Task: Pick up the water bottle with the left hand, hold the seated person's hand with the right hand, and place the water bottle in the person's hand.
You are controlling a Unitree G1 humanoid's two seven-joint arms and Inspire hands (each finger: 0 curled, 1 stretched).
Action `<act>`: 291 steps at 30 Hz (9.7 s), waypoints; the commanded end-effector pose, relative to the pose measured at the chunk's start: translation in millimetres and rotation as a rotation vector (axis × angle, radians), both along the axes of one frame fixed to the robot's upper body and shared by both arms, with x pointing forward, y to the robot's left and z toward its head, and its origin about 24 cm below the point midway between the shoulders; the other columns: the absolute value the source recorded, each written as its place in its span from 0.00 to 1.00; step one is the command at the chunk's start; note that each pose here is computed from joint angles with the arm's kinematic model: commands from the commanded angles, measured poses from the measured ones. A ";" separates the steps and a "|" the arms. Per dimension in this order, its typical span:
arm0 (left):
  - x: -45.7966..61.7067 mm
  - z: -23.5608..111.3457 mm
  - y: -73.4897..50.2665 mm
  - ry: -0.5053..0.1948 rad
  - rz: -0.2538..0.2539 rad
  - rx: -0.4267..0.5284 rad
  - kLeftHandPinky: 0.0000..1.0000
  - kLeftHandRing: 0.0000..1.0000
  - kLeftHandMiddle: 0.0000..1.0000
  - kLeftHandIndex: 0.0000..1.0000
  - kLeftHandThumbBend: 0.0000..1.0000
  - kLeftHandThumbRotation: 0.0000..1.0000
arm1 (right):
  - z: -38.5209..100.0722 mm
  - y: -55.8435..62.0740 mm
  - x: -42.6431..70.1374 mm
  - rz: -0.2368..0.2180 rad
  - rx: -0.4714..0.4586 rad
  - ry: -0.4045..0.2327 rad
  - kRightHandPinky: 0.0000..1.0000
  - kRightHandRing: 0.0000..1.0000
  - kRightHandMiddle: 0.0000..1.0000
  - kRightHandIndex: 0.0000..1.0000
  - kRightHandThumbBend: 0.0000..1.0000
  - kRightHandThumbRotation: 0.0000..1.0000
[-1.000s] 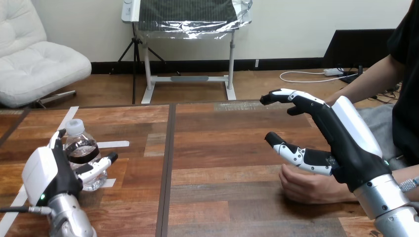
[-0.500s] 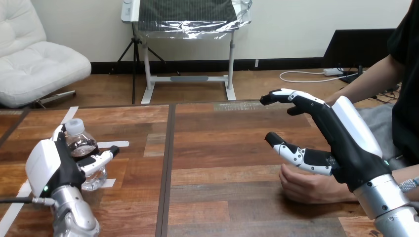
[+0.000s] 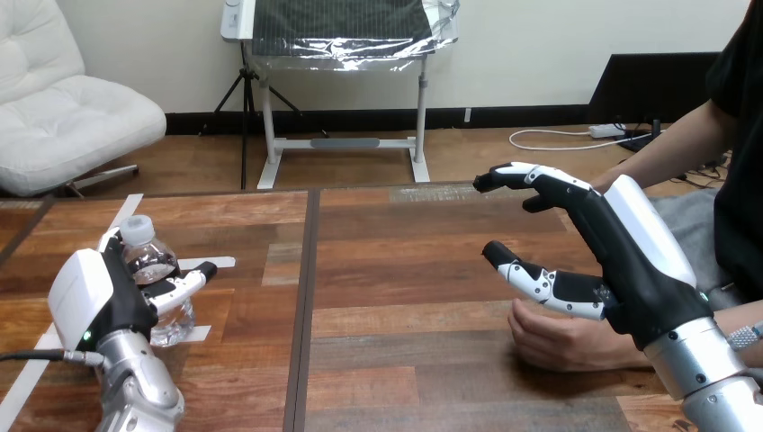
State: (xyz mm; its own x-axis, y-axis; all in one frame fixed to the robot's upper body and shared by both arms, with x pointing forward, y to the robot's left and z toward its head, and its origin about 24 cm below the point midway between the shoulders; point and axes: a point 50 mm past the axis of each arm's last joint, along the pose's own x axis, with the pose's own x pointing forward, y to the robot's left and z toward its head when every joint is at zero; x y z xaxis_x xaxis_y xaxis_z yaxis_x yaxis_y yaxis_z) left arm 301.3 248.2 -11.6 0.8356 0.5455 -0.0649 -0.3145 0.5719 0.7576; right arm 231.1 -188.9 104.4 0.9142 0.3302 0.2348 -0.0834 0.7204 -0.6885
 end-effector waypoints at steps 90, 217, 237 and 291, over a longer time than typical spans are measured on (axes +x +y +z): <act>7.9 25.4 -34.1 -0.420 -0.162 -0.321 0.38 0.42 0.47 0.50 0.66 0.00 | 19.1 -8.2 3.5 -0.021 0.008 -0.068 0.72 0.80 0.77 0.71 0.44 0.03; -63.1 119.4 -102.2 -0.794 -0.654 -0.603 0.45 0.43 0.45 0.50 0.63 0.00 | 51.3 -116.6 59.1 -0.221 -0.745 0.499 0.76 0.91 0.93 0.88 0.84 0.11; -61.6 119.0 -100.9 -0.787 -0.647 -0.593 0.45 0.43 0.45 0.50 0.63 0.00 | 30.8 -124.8 78.3 -0.244 -0.949 0.630 0.78 0.90 0.93 0.89 0.78 0.07; -61.3 118.0 -95.8 -0.783 -0.637 -0.594 0.47 0.43 0.45 0.49 0.62 0.00 | -2.7 -100.0 107.3 -0.042 -1.117 0.586 0.83 0.88 0.89 0.84 0.76 0.00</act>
State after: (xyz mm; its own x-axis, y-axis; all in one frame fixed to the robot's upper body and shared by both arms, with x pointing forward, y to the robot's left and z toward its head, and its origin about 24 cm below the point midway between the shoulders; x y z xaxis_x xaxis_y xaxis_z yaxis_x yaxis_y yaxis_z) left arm 235.6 155.8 87.5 0.9100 0.0809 0.4068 -0.1176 0.9909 0.0660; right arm 317.9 -301.5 75.8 0.7354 0.0071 -0.6775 -0.6630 -0.1991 -0.7217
